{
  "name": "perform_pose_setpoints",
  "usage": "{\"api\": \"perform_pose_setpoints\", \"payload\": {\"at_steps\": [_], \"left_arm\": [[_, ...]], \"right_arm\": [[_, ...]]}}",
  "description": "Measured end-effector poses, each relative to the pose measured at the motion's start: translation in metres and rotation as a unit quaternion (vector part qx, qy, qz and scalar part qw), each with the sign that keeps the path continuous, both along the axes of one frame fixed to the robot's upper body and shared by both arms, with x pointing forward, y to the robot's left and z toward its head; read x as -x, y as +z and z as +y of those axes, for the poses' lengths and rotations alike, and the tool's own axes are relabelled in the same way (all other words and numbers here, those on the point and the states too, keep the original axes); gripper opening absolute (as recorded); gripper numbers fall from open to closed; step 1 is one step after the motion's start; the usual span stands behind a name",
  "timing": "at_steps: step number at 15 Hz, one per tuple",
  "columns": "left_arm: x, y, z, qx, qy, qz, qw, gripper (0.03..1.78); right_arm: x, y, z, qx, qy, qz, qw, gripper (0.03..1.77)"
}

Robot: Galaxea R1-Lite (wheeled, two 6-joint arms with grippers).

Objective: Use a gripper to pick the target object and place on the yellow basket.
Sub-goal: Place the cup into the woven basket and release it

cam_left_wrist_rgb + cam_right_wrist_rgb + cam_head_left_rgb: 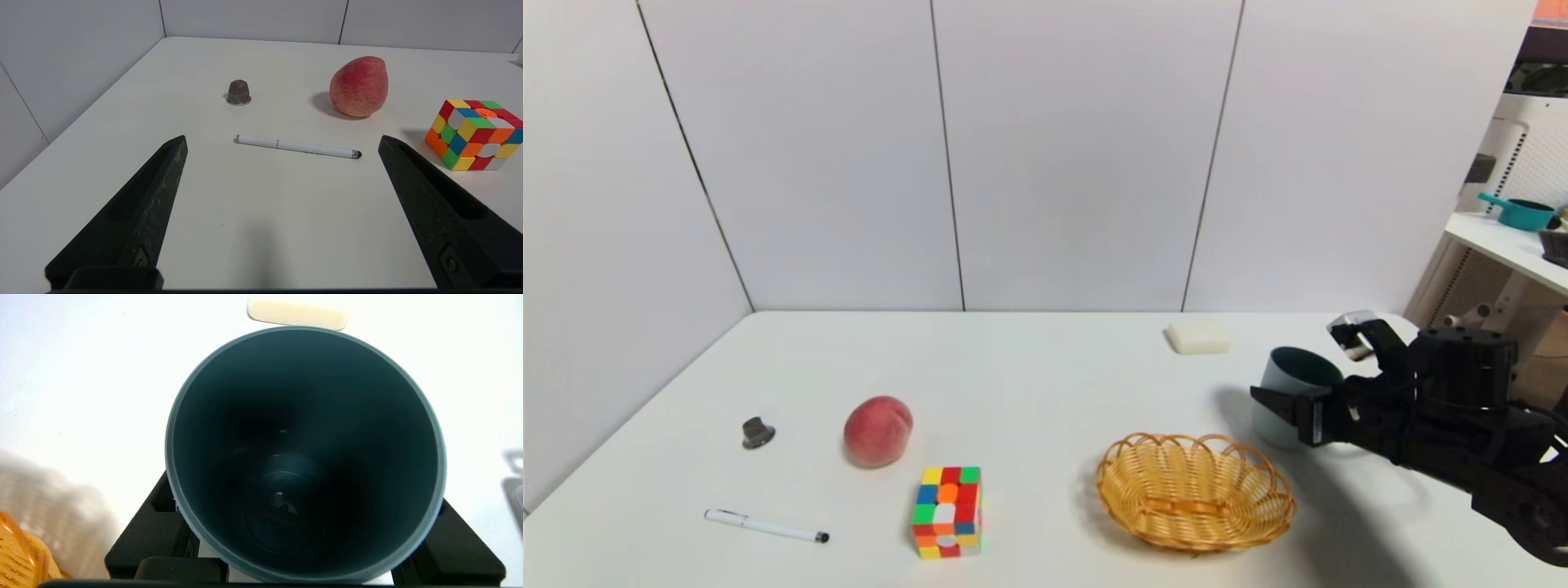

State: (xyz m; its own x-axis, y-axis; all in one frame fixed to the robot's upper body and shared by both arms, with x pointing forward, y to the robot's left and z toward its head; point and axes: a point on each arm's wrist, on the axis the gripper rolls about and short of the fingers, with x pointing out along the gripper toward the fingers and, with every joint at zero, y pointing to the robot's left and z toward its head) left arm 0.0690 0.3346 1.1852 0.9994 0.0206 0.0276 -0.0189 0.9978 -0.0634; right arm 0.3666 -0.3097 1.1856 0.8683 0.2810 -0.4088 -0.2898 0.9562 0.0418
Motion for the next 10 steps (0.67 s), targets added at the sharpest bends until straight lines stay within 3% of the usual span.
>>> {"api": "perform_pose_setpoints", "payload": {"at_steps": [5, 7, 10], "left_arm": [[0.000, 0.000, 0.000, 0.000, 0.000, 0.000, 1.0000, 1.69], [0.000, 0.000, 0.000, 0.000, 0.000, 0.000, 1.0000, 1.69], [0.000, 0.000, 0.000, 0.000, -0.001, 0.000, 1.0000, 1.69]], "right_arm": [[0.006, 0.019, 0.001, -0.008, 0.015, -0.033, 0.9993, 1.15], [0.013, 0.038, 0.005, -0.021, 0.049, -0.069, 0.9962, 1.15], [0.034, 0.071, 0.025, -0.046, 0.132, -0.118, 0.9832, 1.15]]}}
